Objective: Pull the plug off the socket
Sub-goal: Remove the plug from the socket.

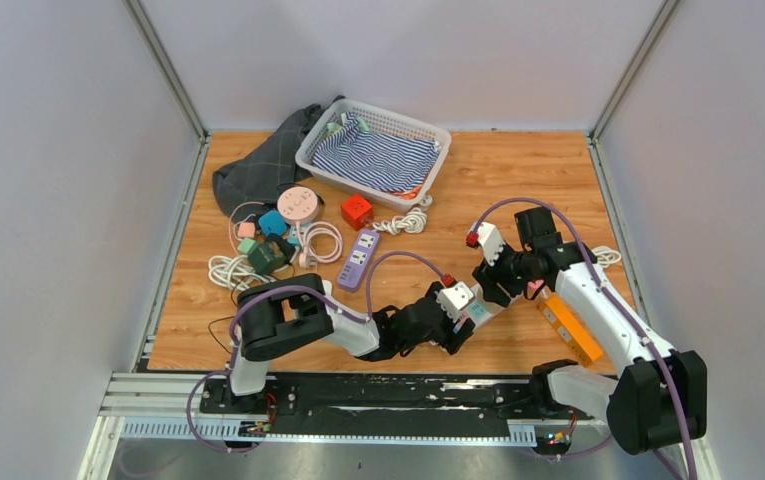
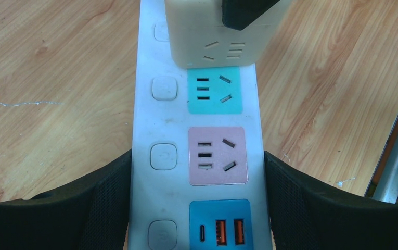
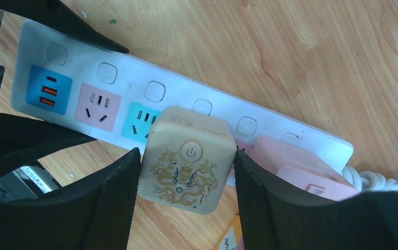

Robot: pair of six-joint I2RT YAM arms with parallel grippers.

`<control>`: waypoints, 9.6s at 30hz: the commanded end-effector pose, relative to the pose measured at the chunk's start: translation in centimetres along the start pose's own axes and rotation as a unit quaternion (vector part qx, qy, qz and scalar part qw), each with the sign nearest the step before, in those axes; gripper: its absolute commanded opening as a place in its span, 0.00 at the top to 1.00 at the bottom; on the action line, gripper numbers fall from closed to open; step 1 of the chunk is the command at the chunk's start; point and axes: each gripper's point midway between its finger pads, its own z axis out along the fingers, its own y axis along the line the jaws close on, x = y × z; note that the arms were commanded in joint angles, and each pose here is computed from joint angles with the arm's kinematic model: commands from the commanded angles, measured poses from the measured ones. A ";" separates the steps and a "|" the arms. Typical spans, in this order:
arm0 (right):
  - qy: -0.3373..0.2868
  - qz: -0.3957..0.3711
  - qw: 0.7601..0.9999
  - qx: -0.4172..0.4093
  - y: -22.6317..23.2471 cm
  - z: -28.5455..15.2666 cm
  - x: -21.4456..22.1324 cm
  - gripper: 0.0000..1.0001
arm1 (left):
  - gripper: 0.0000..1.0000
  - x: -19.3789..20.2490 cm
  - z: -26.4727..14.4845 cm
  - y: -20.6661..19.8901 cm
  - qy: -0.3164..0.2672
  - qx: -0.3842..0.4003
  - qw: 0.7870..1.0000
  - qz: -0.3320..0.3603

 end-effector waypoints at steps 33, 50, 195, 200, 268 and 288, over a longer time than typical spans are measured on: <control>0.049 0.008 0.994 -0.093 3.9 0.5 2.9 0.00 | 1.00 3.0 -0.2 0.5 0.043 -0.001 0.999 -0.003; 0.051 0.016 0.993 -0.107 4.2 0.8 2.3 0.85 | 1.00 2.9 -0.2 0.6 0.043 -0.001 0.999 -0.003; -0.100 0.178 0.972 0.114 -3.8 -6.6 1.0 0.13 | 1.00 -7.3 0.5 -0.6 0.104 -0.036 0.984 0.140; -0.101 0.176 0.975 0.089 -3.4 -5.7 0.6 0.14 | 1.00 -7.3 0.2 -1.1 0.105 -0.018 0.984 0.145; 0.072 0.186 0.977 0.077 -3.9 -0.2 5.5 0.46 | 1.00 -9.6 -1.8 0.0 0.051 -0.035 0.998 0.021; 0.082 0.186 0.977 0.072 -3.8 0.2 5.9 0.46 | 1.00 -9.9 -1.3 -1.3 0.045 -0.035 0.998 0.023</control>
